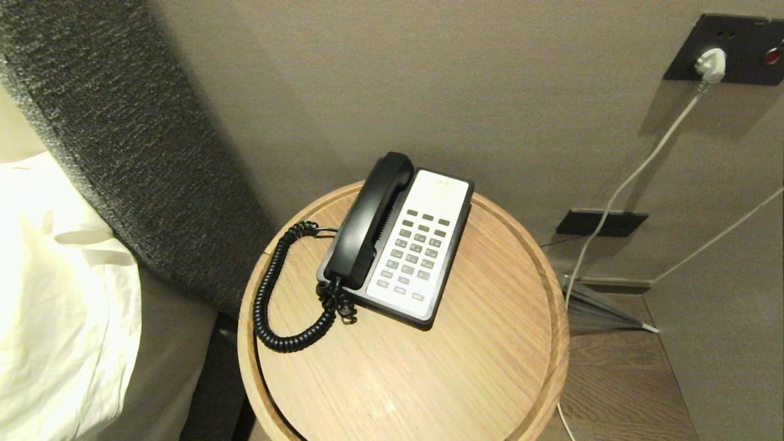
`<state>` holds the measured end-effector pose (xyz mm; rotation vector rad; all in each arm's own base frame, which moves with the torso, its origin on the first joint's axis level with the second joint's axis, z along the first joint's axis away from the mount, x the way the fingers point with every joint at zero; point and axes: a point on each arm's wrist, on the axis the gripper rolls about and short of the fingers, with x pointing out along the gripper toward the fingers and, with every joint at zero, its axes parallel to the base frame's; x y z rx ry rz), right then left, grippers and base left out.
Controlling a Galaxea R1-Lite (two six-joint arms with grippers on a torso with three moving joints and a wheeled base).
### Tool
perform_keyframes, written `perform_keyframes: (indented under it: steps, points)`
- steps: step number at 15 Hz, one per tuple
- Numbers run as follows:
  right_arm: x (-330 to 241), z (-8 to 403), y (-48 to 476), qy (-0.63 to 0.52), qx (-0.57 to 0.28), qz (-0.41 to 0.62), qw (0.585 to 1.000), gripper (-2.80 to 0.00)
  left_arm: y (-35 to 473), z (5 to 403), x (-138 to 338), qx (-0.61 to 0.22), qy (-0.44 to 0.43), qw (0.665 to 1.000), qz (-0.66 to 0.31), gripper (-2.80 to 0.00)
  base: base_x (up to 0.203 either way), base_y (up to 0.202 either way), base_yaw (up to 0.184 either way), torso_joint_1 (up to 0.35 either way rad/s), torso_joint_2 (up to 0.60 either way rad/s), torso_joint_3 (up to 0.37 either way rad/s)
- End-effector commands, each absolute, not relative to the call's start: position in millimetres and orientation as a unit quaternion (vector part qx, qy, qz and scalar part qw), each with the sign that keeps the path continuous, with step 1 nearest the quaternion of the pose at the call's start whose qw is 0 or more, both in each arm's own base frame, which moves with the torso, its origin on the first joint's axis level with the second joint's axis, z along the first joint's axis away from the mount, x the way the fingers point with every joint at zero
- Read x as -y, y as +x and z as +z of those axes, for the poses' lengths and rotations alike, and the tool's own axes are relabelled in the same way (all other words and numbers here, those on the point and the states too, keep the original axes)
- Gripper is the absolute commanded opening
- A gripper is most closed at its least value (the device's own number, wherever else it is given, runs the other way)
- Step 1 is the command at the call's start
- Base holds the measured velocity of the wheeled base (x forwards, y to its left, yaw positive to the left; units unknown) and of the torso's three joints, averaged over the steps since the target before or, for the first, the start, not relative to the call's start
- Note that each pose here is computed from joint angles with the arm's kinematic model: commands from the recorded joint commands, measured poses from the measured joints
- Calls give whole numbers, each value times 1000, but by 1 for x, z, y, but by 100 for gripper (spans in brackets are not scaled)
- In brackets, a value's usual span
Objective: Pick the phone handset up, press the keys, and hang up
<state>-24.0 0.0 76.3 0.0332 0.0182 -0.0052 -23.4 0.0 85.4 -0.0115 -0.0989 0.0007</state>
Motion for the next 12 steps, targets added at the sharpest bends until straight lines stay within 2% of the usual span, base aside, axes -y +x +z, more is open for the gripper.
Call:
perform_keyframes:
  steps: [1,12]
  points:
    - [0,76,-24,17,-10,-2,1000,-280,-20,74,0,29,-6,1000,1,-280,0,0,0,7,0,192]
    - [0,76,-24,15,-9,-2,1000,-280,-20,74,0,29,-6,1000,1,-280,0,0,0,2,3,202]
